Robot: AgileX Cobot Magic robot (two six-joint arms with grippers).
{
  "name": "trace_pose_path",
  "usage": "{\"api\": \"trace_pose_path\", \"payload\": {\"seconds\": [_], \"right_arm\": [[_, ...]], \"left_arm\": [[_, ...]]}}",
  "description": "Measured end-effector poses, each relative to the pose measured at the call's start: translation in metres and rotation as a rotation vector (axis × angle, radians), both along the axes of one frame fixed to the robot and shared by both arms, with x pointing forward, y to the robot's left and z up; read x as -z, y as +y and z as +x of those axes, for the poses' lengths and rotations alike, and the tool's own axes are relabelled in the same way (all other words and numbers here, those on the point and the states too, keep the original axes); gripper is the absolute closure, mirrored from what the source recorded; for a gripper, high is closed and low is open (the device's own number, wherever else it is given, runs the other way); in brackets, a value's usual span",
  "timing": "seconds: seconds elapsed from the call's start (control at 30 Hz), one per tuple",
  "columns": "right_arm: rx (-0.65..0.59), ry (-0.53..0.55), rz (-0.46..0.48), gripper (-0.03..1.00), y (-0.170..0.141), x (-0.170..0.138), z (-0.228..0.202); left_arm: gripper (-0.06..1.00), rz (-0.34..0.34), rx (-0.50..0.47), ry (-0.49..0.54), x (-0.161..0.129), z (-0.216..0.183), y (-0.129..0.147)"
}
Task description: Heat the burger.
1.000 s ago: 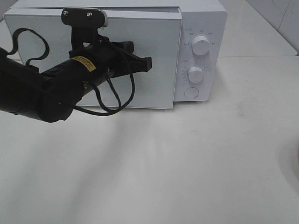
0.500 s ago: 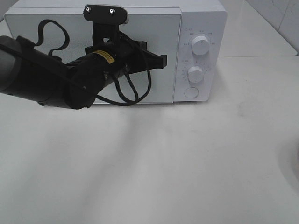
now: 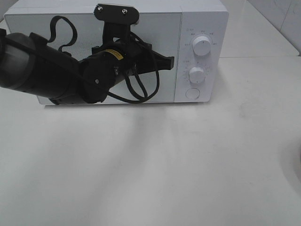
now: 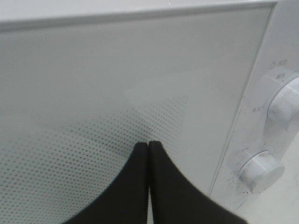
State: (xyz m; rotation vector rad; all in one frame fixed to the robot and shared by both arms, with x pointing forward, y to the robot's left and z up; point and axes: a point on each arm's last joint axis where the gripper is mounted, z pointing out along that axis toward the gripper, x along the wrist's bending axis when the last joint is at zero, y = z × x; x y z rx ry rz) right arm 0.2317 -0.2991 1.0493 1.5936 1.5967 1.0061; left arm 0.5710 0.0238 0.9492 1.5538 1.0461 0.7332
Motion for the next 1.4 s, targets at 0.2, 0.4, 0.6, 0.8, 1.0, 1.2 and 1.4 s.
{"api": "trace_pose_path", "payload": {"seconds": [0.2, 0.4, 0.6, 0.8, 1.0, 1.2, 1.4], "right_arm": [[0.0, 0.001, 0.0, 0.21, 0.0, 0.0, 0.0], [0.0, 0.001, 0.0, 0.21, 0.0, 0.0, 0.0], [0.0, 0.001, 0.0, 0.21, 0.0, 0.0, 0.0], [0.0, 0.001, 0.0, 0.21, 0.0, 0.0, 0.0], [0.0, 0.001, 0.0, 0.21, 0.0, 0.0, 0.0], [0.0, 0.001, 0.0, 0.21, 0.0, 0.0, 0.0], [0.0, 0.001, 0.0, 0.21, 0.0, 0.0, 0.0]], "left_arm": [[0.94, -0.004, 0.011, 0.018, -0.005, -0.015, -0.001], [0.73, 0.06, 0.114, 0.18, 0.003, -0.04, -0.007], [0.29, 0.115, 0.177, 0.324, 0.012, -0.05, -0.008], [-0.03, 0.237, 0.306, 0.514, 0.019, -0.07, -0.007], [-0.04, 0.407, 0.451, 0.632, 0.007, -0.09, 0.004], [-0.04, 0.498, 0.5, 0.765, -0.013, -0.1, 0.028], [-0.04, 0.46, 0.394, 0.961, -0.043, -0.094, 0.081]]}}
